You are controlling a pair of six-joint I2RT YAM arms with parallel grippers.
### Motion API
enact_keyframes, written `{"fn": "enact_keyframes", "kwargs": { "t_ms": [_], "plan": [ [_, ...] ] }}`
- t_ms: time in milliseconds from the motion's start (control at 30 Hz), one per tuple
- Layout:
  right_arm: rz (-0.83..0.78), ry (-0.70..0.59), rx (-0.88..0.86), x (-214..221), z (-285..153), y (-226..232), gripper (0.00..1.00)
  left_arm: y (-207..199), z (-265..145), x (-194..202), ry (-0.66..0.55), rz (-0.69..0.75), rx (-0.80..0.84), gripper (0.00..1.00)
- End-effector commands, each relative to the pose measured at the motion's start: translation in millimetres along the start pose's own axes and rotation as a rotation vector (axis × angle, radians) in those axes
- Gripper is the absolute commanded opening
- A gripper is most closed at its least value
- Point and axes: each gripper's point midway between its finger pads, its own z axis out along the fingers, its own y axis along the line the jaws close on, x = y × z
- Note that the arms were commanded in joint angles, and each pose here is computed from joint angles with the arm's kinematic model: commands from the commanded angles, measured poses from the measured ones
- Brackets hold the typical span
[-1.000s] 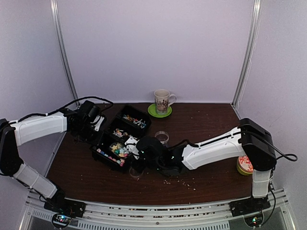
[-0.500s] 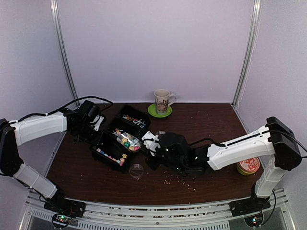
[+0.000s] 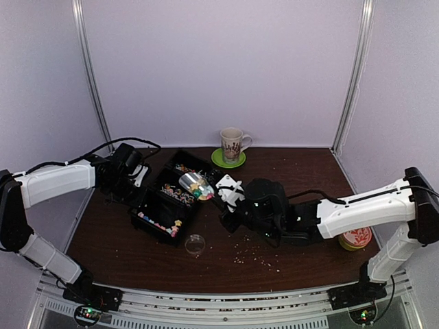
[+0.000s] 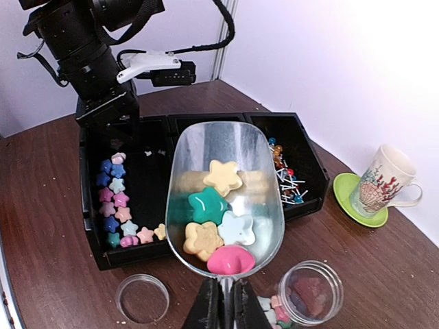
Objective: Pack the candies
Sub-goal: Scoop the fake candies from the storage box, then place the fake candies in the packing bottle.
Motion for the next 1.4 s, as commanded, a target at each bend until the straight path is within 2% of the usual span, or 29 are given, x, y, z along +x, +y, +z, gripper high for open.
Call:
{"fn": "enact_keyframes", "kwargs": {
  "t_ms": [0, 600, 900, 1367],
  "plan": [
    [-0.025, 0.019, 0.081, -15.8, -24.0, -28.4, 0.0, -6.8, -32.5, -62.9, -0.232, -0.057, 0.056, 0.0],
    [-0.057, 0.319, 0.191, 34.1, -82.4, -91.9, 0.0, -9.8, -37.1, -63.5, -0.239, -0.055, 0.076, 0.0],
    [-0.083, 0.431, 0.182, 51.8, -87.6, -96.6, 0.0, -9.4, -37.1, -63.4, -0.239, -0.056, 0.075, 0.0],
    [-0.133, 0.504, 0.14, 50.8, -82.5, -90.0, 0.0, -10.0, -38.2, -63.9, -0.242, -0.055, 0.078, 0.0]
  ]
}}
